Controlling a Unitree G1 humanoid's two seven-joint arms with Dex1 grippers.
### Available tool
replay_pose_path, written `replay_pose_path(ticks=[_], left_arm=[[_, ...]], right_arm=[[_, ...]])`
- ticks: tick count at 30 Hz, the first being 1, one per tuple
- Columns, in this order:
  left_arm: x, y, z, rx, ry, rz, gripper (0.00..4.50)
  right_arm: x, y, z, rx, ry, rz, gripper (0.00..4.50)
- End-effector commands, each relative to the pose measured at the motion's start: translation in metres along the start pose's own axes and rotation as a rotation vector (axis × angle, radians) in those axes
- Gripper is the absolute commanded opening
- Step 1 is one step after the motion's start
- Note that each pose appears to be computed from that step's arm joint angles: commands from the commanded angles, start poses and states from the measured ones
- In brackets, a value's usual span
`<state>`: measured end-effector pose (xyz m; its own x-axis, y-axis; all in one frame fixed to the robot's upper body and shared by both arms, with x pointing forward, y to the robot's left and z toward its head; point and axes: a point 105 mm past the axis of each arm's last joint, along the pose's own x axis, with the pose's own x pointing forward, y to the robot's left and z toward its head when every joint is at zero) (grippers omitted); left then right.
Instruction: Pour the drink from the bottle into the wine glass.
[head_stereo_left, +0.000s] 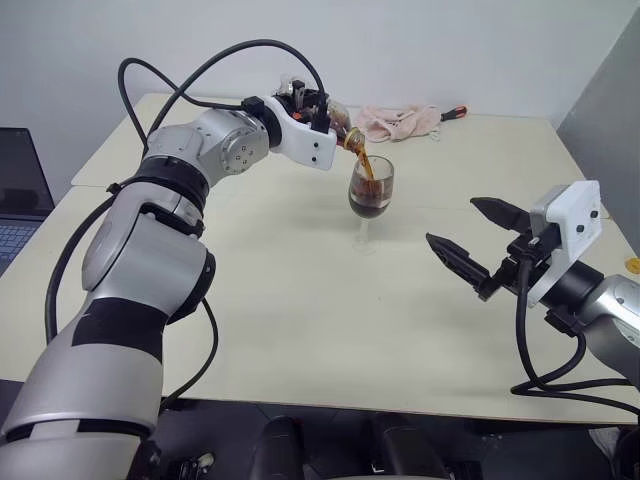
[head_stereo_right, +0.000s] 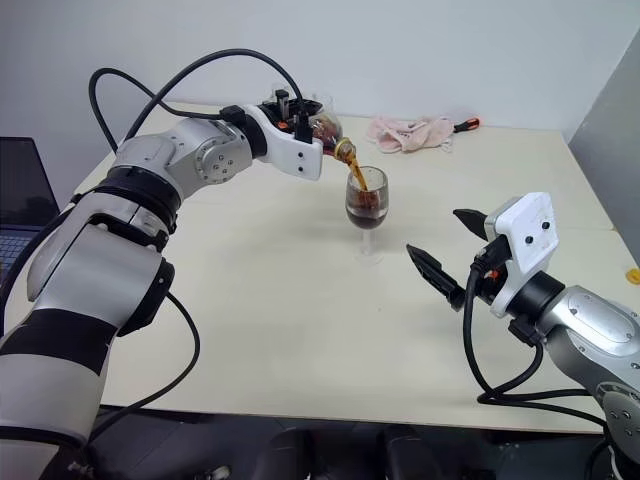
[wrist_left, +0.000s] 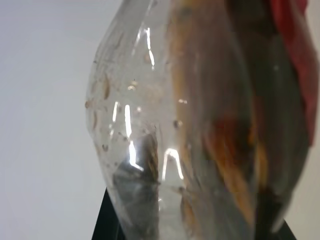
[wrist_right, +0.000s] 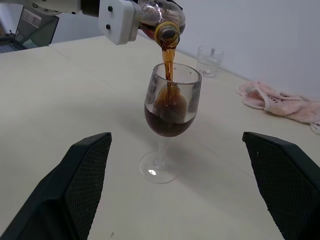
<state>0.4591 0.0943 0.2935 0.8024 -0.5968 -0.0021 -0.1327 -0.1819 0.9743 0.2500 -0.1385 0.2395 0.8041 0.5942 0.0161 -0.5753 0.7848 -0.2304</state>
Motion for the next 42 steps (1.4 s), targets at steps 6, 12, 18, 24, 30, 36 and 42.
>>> replay_pose_path(ticks=[6, 12, 18, 24, 30, 36, 42], left_arm=[[0.000, 0.017, 0.000, -0.491, -0.039, 0.023, 0.98], [-0.011, -0.013, -0.015, -0.826, -0.031, -0.022, 0.98], [-0.038, -0.053, -0.054, -1.352, 0.066, 0.136, 0.98], [-0.070, -0.098, -0.087, -1.604, 0.246, 0.339, 0.98], [-0.094, -0.127, -0.099, -1.647, 0.367, 0.427, 0.98], [-0.112, -0.151, -0.103, -1.662, 0.451, 0.472, 0.98], [-0.119, -0.167, -0.099, -1.666, 0.478, 0.470, 2.57]], right_arm=[[0.004, 0.006, 0.016, -0.012, -0.066, 0.035, 4.50], [0.012, 0.011, 0.034, -0.047, -0.094, 0.100, 4.50], [0.029, 0.016, 0.064, -0.089, -0.137, 0.204, 4.50], [0.062, 0.033, 0.054, -0.064, -0.042, 0.332, 4.50], [0.077, 0.042, 0.054, -0.064, -0.023, 0.395, 4.50], [0.082, 0.050, 0.049, -0.068, -0.019, 0.435, 4.50], [0.083, 0.049, 0.048, -0.081, -0.014, 0.448, 4.50]])
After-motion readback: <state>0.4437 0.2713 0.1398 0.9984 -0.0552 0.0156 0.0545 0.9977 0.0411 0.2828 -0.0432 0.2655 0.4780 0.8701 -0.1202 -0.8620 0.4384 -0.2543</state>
